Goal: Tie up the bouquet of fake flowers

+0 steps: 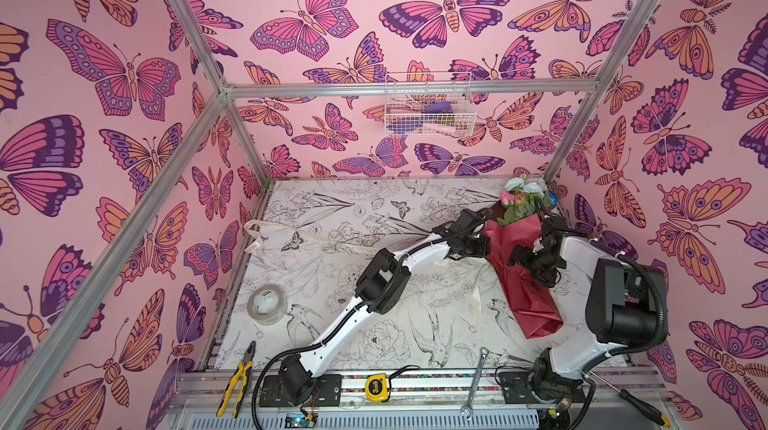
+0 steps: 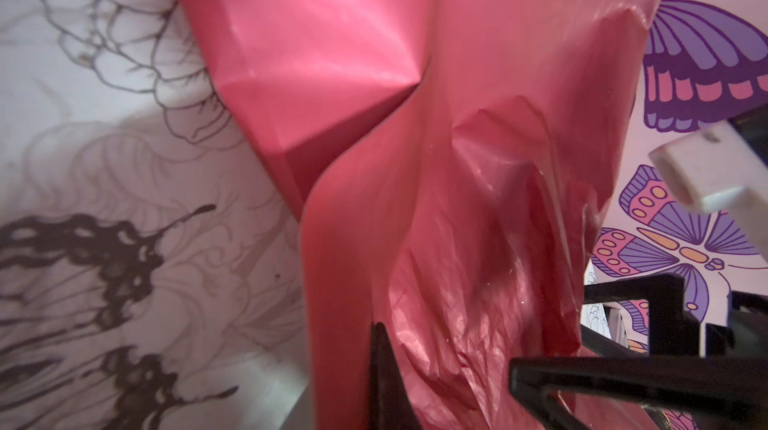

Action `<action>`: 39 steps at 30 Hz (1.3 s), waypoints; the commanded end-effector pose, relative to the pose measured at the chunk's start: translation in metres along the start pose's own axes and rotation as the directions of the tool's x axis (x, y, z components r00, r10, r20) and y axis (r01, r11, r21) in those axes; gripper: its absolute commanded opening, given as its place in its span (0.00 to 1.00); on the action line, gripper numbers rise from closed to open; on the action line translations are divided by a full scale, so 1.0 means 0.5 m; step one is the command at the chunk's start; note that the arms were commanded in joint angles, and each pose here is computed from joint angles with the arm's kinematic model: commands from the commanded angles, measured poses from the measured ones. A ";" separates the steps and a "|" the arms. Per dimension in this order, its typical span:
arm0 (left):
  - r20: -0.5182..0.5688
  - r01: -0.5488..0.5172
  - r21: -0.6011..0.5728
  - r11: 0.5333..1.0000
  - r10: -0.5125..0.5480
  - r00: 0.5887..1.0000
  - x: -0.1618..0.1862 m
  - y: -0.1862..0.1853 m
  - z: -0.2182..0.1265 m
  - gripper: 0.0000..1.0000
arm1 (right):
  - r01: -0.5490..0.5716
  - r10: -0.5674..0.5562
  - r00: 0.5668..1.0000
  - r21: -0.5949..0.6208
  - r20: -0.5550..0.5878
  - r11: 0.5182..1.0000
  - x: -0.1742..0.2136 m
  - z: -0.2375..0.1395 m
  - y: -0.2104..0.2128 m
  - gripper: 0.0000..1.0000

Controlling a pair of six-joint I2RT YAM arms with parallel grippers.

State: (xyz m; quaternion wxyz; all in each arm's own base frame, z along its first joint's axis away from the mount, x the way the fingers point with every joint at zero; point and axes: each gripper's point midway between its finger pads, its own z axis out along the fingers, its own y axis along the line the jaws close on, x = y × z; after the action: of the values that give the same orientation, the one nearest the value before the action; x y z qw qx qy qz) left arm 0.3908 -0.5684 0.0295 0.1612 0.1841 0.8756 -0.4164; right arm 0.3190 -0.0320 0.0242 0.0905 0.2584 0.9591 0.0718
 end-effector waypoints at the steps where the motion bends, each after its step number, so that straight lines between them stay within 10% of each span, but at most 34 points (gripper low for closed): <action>1: -0.057 0.024 -0.037 0.999 -0.026 0.998 0.049 0.030 0.030 0.00 | 0.057 -0.051 0.996 0.087 -0.070 0.995 0.023 0.023 -0.006 0.99; 9: -0.056 0.020 -0.023 1.000 -0.021 0.998 0.042 0.016 0.022 0.00 | 0.104 -0.078 0.988 0.201 -0.133 0.974 0.029 0.056 -0.022 0.95; 19: -0.012 -0.024 0.015 1.000 0.024 1.000 -0.004 -0.040 -0.026 0.12 | 0.122 -0.085 0.985 0.255 -0.151 0.959 0.007 0.054 -0.027 0.02; 36: 0.317 0.008 -0.073 0.997 0.015 0.948 -0.131 -0.003 -0.375 1.00 | 0.097 -0.110 0.991 0.156 0.076 0.983 -0.043 -0.058 0.017 0.00; 39: 0.381 0.045 -0.110 0.993 0.000 0.925 -0.127 0.035 -0.449 0.99 | 0.092 -0.105 0.985 0.104 0.135 0.990 -0.047 -0.100 0.034 0.00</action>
State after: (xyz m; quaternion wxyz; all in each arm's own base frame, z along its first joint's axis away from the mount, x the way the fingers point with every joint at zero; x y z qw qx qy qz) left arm 0.4180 -0.4180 0.1742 0.2978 0.1065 0.8590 -0.4026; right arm 0.3263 -0.0351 0.0532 0.0988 0.2140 0.9717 -0.0168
